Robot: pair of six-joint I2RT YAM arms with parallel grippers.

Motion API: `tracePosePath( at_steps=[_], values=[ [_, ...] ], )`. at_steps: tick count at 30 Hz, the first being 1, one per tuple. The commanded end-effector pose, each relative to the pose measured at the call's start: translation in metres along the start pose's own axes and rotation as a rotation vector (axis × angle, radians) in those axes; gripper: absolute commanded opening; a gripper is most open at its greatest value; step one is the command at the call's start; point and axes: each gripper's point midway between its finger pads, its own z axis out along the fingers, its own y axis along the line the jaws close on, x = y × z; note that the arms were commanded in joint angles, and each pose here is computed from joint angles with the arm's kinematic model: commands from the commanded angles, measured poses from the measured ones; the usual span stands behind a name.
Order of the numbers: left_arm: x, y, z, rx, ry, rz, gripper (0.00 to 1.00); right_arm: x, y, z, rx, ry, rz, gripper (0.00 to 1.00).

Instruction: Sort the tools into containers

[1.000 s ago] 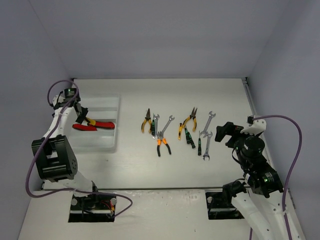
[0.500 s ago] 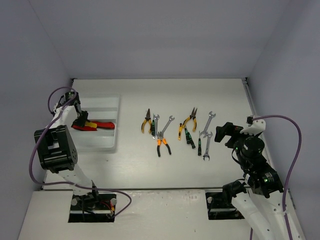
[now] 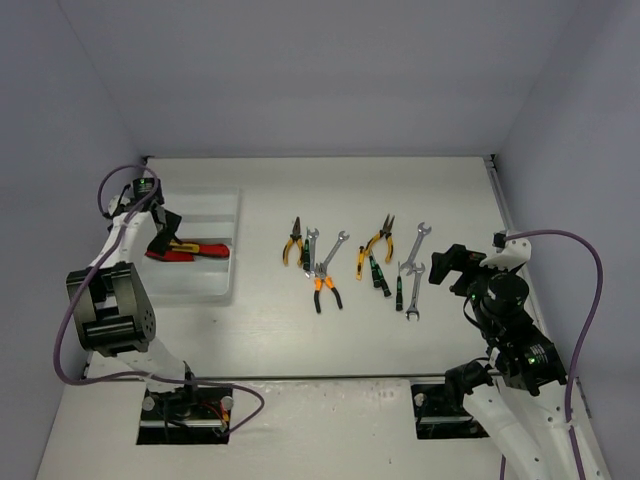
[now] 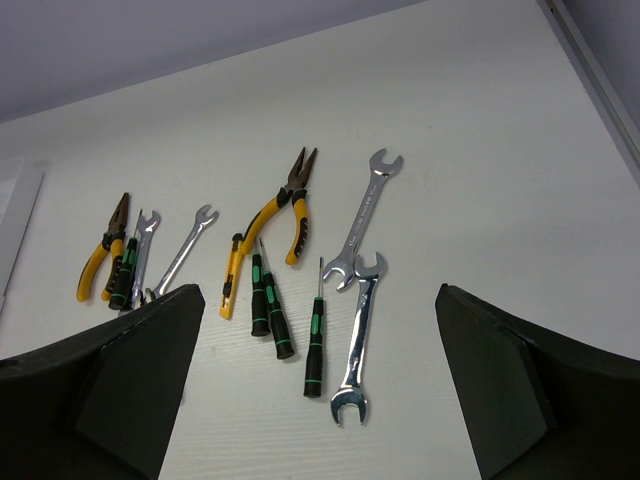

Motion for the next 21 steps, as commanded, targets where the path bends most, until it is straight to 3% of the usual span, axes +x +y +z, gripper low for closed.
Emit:
tracePosePath(
  at_steps=[1, 5, 10, 14, 16, 21],
  values=[
    [0.022, -0.074, -0.086, 0.270, -0.087, 0.302, 0.53, -0.011, 0.005, 0.004, -0.006, -0.042, 0.020, 1.00],
    [0.111, -0.110, -0.142, 0.458, -0.038, 0.610, 0.53, -0.012, 0.003, 0.004, 0.003, -0.046, 0.022, 1.00],
    [0.236, -0.120, -0.188, 0.604, 0.044, 0.938, 0.53, -0.012, 0.002, 0.004, 0.008, -0.051, 0.024, 1.00],
    [0.307, -0.127, -0.213, 0.679, 0.055, 1.113, 0.53, -0.013, 0.003, 0.003, 0.003, -0.050, 0.023, 1.00],
    [0.339, -0.123, -0.205, 0.655, 0.069, 1.197, 0.53, -0.013, 0.004, 0.003, -0.002, -0.052, 0.024, 1.00],
    [0.393, -0.129, -0.209, 0.689, 0.077, 1.303, 0.53, -0.013, 0.004, 0.003, -0.004, -0.051, 0.023, 1.00]
  ],
)
